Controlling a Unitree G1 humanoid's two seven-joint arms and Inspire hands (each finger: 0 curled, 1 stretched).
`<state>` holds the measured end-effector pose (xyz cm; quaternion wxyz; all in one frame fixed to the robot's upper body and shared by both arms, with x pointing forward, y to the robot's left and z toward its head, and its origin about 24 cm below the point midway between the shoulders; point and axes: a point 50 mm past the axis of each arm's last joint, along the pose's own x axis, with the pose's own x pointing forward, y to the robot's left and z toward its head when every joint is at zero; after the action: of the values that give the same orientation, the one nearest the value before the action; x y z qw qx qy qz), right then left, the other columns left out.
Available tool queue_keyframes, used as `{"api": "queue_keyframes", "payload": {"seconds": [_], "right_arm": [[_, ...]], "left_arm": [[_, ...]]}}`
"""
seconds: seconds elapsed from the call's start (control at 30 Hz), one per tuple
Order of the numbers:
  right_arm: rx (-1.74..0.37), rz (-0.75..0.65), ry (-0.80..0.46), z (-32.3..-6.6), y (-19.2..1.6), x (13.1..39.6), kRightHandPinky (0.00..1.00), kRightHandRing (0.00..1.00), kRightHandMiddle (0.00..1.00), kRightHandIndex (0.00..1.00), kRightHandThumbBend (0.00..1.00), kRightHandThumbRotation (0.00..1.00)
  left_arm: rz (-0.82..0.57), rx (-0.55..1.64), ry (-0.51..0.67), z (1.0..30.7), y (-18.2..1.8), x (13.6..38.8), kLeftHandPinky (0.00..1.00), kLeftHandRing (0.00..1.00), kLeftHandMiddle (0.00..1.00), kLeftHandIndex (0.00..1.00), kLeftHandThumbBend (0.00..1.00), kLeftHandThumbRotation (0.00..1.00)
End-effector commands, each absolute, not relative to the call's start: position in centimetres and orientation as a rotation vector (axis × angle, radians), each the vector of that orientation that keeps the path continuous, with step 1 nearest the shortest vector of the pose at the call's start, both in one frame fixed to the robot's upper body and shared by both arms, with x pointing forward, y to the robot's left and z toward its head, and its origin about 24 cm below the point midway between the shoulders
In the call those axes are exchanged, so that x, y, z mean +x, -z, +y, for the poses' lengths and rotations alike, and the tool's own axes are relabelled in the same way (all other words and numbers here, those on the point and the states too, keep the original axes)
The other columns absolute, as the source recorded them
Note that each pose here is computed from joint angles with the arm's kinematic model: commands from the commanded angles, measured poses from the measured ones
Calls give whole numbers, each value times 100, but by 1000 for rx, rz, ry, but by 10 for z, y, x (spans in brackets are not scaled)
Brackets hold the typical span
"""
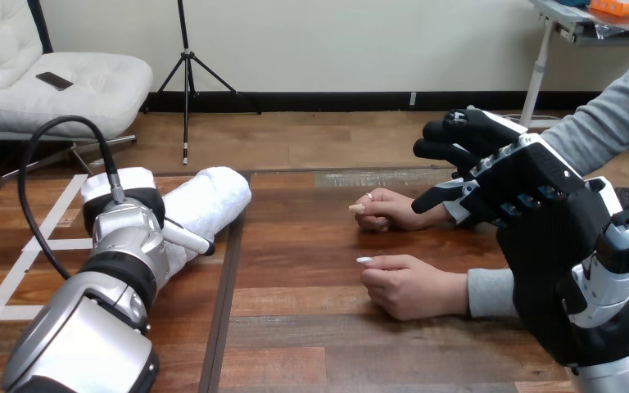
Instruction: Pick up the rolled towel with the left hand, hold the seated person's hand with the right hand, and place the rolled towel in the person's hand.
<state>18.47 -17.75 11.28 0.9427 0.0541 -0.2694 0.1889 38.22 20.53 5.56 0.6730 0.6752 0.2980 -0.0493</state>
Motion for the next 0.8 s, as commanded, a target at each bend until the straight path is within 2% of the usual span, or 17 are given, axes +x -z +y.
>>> {"api": "queue_keyframes", "payload": {"seconds": [0.0, 0.4, 0.77], "right_arm": [[94, -647, -416, -175, -131, 190, 56, 80, 80, 77, 92, 99], [101, -646, -418, -176, -132, 189, 58, 80, 79, 76, 92, 98], [103, -640, -417, -176, -133, 188, 60, 80, 79, 76, 93, 97]], "left_arm": [[555, 1568, 89, 188, -89, 400, 66, 80, 88, 91, 94, 60], [530, 1537, 111, 184, -91, 402, 59, 71, 77, 78, 95, 58], [527, 1506, 133, 180, -90, 402, 50, 64, 71, 72, 97, 58]]}}
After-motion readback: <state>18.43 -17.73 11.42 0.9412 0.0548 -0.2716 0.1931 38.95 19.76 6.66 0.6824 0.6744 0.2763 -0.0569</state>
